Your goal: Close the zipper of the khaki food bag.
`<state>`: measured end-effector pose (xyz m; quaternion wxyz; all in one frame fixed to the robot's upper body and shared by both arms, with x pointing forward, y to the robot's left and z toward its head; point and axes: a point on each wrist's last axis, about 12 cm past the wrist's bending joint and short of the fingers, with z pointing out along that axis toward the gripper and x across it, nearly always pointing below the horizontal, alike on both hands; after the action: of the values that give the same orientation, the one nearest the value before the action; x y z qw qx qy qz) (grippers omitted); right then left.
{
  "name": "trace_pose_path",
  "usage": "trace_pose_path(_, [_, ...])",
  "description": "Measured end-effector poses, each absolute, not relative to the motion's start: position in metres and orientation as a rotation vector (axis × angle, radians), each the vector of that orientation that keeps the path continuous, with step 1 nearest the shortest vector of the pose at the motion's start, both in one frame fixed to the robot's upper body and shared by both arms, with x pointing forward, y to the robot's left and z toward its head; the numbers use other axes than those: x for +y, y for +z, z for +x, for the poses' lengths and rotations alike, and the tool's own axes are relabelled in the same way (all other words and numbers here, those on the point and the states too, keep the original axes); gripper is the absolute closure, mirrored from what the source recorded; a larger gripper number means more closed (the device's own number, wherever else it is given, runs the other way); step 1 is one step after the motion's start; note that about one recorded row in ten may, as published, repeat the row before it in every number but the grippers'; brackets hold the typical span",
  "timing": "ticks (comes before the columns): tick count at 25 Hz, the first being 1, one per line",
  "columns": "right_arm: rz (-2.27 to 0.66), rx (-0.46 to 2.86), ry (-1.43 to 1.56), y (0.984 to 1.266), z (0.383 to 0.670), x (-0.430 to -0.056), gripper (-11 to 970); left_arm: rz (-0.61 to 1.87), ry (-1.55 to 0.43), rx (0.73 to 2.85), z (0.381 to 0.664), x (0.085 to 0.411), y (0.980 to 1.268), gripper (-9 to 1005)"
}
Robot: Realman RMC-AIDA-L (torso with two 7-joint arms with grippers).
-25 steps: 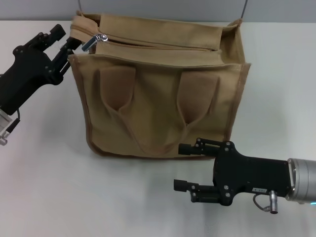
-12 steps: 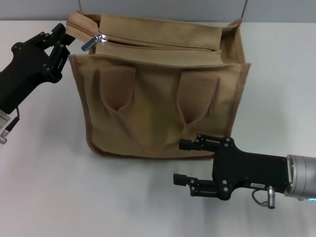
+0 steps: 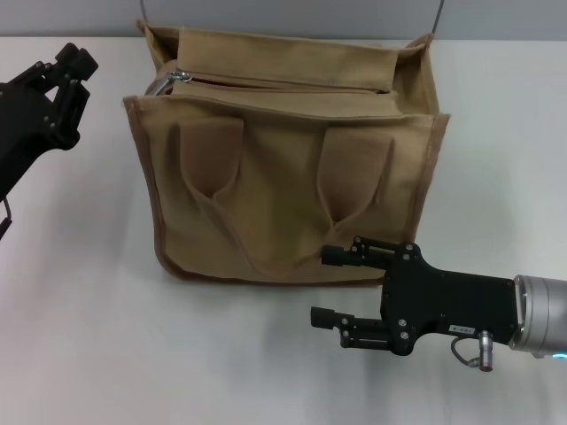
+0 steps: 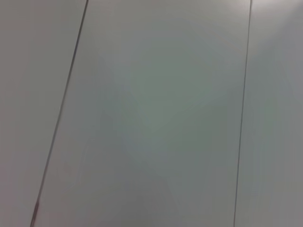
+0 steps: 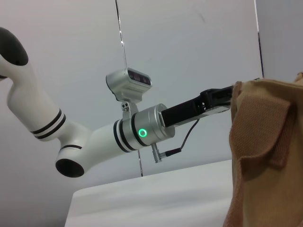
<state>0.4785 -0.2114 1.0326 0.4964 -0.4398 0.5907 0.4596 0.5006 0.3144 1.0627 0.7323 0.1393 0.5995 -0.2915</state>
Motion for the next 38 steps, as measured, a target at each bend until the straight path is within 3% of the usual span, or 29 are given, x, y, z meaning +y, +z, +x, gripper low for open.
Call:
trace_pose_path(6, [-1.063, 1.43, 1.115, 1.033, 0.479, -0.211, 228, 0.326, -0.616, 1.339, 0.497, 0.32, 1.06, 851])
trace_pose_path(14, [-1.054, 1.434, 1.132, 1.031, 0.475, -0.209, 228, 0.574, -0.552, 1.464, 0.488, 0.336, 1.056, 847])
trace_pose_path(25, [-1.064, 1.408, 1.132, 1.028, 0.469, -0.204, 228, 0.704, -0.57, 1.49, 0.503, 0.321, 1.057, 662])
trace_pose_path(35, [-1.053, 1.414, 1.142, 1.026, 0.466, -0.205, 228, 0.462, -0.557, 1.418, 0.512, 0.32, 1.062, 299])
trace_pose_path(38, [-1.051, 1.418, 1.14, 1.026, 0.465, -0.205, 228, 0.462, -0.56, 1.419, 0.512, 0.319, 1.061, 323])
